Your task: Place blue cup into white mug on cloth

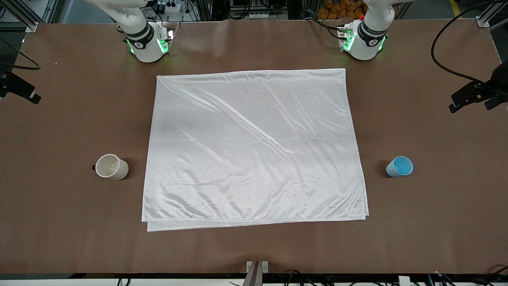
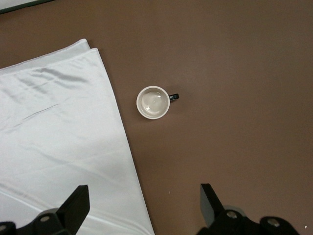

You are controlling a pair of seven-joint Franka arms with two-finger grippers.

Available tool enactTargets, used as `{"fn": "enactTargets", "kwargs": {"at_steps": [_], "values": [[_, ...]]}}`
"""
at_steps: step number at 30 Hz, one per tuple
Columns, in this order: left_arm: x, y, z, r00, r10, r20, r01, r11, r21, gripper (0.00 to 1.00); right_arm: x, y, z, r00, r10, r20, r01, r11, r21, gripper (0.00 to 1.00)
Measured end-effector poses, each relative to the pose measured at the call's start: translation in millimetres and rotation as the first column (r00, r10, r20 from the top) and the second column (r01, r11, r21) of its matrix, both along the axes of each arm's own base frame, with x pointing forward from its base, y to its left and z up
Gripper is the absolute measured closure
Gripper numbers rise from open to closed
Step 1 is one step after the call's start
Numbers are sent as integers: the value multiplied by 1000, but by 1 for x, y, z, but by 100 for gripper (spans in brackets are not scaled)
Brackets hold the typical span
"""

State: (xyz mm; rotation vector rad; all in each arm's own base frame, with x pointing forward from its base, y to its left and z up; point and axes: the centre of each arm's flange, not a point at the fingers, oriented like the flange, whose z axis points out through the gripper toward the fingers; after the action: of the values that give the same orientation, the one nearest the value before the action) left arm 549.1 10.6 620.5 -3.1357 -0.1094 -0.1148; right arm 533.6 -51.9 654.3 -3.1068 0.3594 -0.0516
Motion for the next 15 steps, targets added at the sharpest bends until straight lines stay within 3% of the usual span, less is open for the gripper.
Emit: {"fn": "enactTargets", "kwargs": {"at_steps": [15], "values": [[0,2,-1,999,-51,-3,51,999,3,0,5,-1,-7,1000,-1,-8,1,1000,1,0]]}}
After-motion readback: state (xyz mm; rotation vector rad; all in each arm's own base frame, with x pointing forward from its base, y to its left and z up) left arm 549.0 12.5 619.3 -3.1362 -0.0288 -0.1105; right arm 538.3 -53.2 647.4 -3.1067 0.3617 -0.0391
